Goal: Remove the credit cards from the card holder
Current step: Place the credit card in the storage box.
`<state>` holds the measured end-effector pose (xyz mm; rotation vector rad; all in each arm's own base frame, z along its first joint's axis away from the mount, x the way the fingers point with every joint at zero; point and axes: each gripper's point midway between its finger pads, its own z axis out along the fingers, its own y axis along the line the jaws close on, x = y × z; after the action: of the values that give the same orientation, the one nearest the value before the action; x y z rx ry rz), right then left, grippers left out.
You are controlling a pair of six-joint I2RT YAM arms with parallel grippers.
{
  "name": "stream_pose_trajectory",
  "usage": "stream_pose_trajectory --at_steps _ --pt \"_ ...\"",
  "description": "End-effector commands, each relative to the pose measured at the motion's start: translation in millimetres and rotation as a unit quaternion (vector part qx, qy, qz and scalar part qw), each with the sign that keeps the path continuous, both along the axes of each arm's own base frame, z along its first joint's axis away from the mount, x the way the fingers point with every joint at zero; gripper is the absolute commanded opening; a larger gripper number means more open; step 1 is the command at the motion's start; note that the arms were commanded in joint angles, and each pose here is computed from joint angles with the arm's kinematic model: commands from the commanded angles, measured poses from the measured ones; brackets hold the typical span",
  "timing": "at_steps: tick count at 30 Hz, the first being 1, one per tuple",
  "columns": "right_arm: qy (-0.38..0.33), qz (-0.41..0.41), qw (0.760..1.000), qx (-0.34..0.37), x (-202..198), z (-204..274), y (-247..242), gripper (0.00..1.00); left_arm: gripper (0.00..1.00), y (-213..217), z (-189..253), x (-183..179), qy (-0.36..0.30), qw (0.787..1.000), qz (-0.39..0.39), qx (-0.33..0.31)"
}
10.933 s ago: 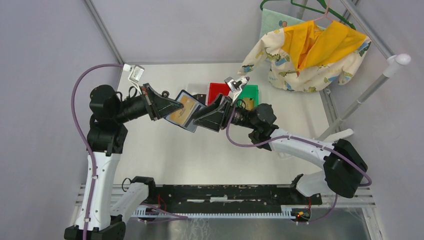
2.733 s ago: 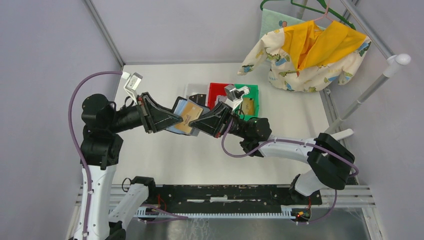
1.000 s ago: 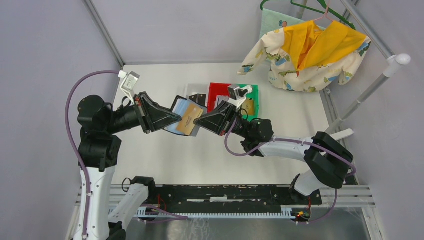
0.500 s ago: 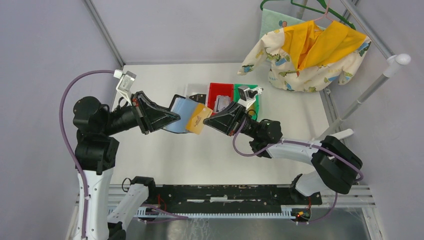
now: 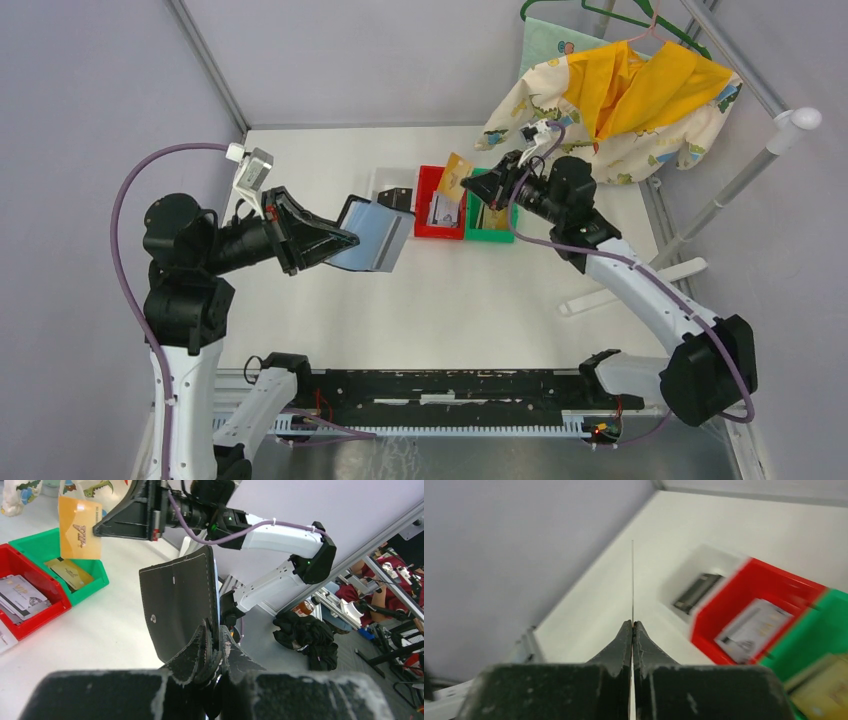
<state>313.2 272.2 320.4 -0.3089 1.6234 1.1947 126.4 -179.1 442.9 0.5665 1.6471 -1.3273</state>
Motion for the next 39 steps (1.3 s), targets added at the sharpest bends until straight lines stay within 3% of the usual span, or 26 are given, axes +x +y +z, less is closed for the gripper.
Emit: stream_pose_trajectory --at_steps 1,11,17,24,37,39 --pt "0.078 -0.111 0.963 -0.233 36.1 -102.1 -64.7 0.0 0.02 1.5 10.6 -4.9 -0.053 0.999 0.0 0.009" --pt "0.121 -0.196 0.912 -0.339 100.6 -153.3 -104.1 0.0 0.02 1.1 16.1 -10.3 -0.064 0.998 -0.007 0.009" --pt "0.137 -0.193 0.905 -0.353 116.9 -179.6 -100.2 0.0 0.02 0.1 17.8 -13.7 -0.069 0.997 -0.017 0.007" --pt "0.161 -0.141 0.922 -0.322 117.3 -201.8 -74.5 0.0 0.02 -0.2 20.7 -14.0 -0.071 0.997 -0.019 0.005" --pt "0.164 -0.163 0.899 -0.371 114.5 -211.7 -94.9 0.0 0.02 -0.2 19.7 -13.5 -0.073 0.997 -0.018 0.003" --pt "0.164 -0.171 0.894 -0.381 113.9 -210.3 -99.8 0.1 0.02 -0.2 19.4 -13.7 -0.073 0.997 -0.018 0.003"
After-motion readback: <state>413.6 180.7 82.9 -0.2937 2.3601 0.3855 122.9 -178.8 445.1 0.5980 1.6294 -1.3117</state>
